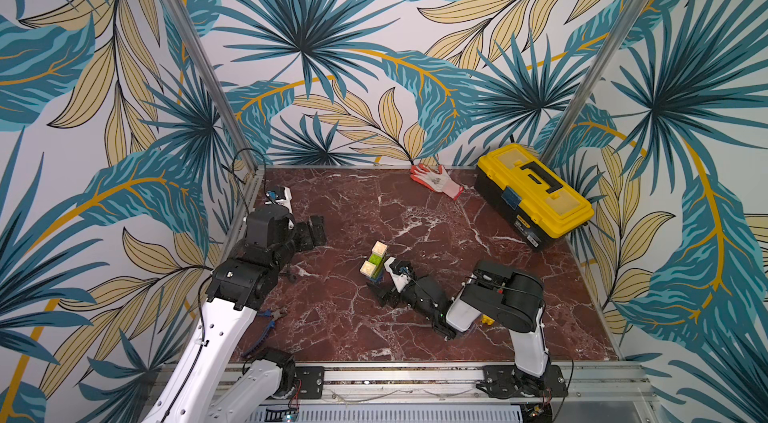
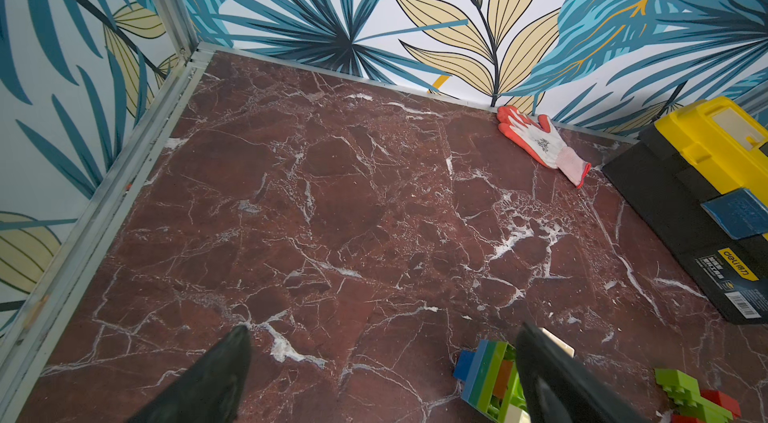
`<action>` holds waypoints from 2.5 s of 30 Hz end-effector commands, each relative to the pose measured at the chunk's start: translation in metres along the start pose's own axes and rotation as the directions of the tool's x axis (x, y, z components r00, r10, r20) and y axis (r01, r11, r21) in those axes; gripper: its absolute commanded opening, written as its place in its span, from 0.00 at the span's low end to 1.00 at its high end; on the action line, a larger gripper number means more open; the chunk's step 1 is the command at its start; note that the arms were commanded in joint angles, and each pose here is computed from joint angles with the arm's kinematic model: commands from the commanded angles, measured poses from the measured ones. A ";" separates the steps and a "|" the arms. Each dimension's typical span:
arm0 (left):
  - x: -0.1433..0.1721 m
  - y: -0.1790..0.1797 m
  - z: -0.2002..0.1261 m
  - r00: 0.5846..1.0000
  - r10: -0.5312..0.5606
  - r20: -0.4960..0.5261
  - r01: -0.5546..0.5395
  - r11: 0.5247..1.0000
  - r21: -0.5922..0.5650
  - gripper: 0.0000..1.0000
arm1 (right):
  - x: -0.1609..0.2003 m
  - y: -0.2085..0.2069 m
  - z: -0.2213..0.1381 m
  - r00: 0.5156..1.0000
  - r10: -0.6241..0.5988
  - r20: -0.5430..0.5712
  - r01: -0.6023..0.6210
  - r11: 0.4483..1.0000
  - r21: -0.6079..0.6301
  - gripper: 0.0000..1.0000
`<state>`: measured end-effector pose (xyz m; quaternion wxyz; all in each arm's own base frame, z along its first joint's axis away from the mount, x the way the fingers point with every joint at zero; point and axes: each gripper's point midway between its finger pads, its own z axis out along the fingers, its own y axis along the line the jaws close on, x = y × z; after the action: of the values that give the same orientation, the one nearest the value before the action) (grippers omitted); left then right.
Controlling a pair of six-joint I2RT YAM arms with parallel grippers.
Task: Assemble a carrot with lego
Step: Adjust the lego brick at the center of the board.
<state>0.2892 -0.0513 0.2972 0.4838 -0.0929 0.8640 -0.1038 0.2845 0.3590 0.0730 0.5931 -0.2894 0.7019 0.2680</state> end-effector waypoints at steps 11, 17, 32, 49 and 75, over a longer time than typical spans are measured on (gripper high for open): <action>-0.002 0.010 0.006 1.000 -0.005 0.011 0.006 0.999 -0.041 0.99 | -0.003 -0.008 0.011 0.998 0.062 0.008 -0.060 0.989 -0.138 0.84; -0.001 0.011 0.008 1.000 -0.010 0.004 0.010 0.999 -0.042 0.99 | 0.001 -0.003 0.011 0.997 0.080 -0.005 -0.079 0.983 -0.167 0.69; 0.000 0.010 0.010 1.000 -0.023 -0.003 0.023 0.999 -0.031 0.99 | -0.028 -0.013 -0.014 0.985 0.110 -0.130 -0.122 0.989 -0.086 0.55; 0.003 -0.012 0.011 0.997 -0.051 -0.051 0.056 0.993 0.108 0.99 | -0.055 -0.027 -0.131 0.569 0.180 -0.803 -0.102 0.984 0.148 0.55; 0.006 -0.019 0.009 0.997 -0.046 -0.069 0.056 0.987 0.151 0.99 | 0.045 -0.071 -0.093 0.179 0.218 -0.959 0.022 0.974 0.226 0.54</action>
<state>0.2930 -0.0694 0.2893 0.4543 -0.0789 0.8697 -0.1759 0.2609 0.2381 0.0404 0.0088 -0.2870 0.9579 -0.0007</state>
